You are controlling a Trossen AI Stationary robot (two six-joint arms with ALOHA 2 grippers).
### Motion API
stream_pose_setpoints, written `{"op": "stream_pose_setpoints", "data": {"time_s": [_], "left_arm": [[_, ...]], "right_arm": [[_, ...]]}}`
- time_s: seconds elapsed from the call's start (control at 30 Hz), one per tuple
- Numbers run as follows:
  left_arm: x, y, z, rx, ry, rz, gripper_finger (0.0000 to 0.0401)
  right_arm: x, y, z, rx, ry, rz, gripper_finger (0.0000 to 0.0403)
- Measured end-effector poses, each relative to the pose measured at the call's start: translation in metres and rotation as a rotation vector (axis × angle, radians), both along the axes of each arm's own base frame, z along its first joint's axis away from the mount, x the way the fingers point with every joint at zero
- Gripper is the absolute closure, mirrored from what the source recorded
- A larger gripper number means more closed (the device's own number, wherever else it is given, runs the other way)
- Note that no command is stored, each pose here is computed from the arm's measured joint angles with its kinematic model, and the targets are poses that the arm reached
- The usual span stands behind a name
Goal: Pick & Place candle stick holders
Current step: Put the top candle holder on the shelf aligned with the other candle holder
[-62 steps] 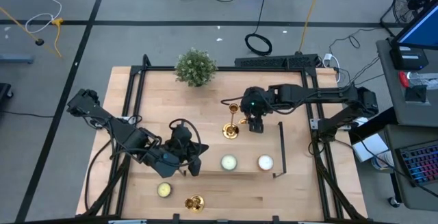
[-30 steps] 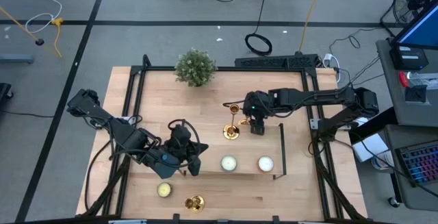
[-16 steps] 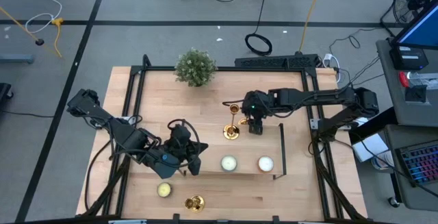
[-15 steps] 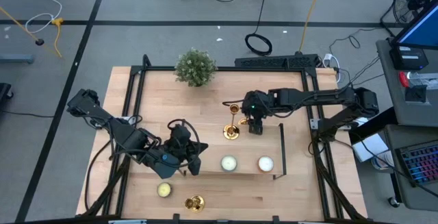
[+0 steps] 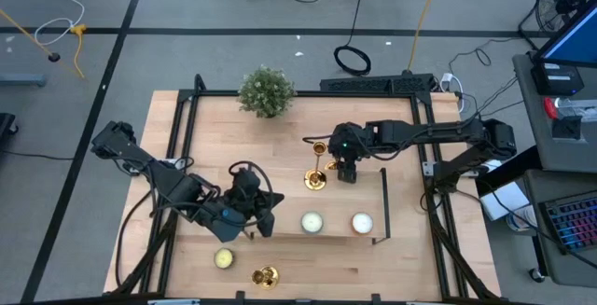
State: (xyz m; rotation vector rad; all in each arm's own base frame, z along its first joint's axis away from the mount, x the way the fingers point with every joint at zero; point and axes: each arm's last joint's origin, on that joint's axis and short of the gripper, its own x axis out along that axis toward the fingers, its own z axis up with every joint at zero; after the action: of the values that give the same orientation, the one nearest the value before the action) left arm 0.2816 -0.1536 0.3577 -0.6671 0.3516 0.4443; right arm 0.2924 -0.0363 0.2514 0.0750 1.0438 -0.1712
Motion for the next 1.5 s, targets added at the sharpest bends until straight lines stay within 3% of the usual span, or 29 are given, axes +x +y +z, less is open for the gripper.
{"op": "stream_pose_setpoints", "data": {"time_s": [1.07, 1.5], "left_arm": [[0.000, 0.000, 0.000, 0.003, 0.003, 0.000, 0.0400], [0.000, 0.001, 0.000, 0.006, -0.002, 0.009, 0.0400]], "right_arm": [[-0.002, -0.011, 0.000, -0.005, 0.001, -0.039, 0.0184], [-0.002, -0.011, 0.010, -0.026, -0.067, -0.039, 0.0266]]}}
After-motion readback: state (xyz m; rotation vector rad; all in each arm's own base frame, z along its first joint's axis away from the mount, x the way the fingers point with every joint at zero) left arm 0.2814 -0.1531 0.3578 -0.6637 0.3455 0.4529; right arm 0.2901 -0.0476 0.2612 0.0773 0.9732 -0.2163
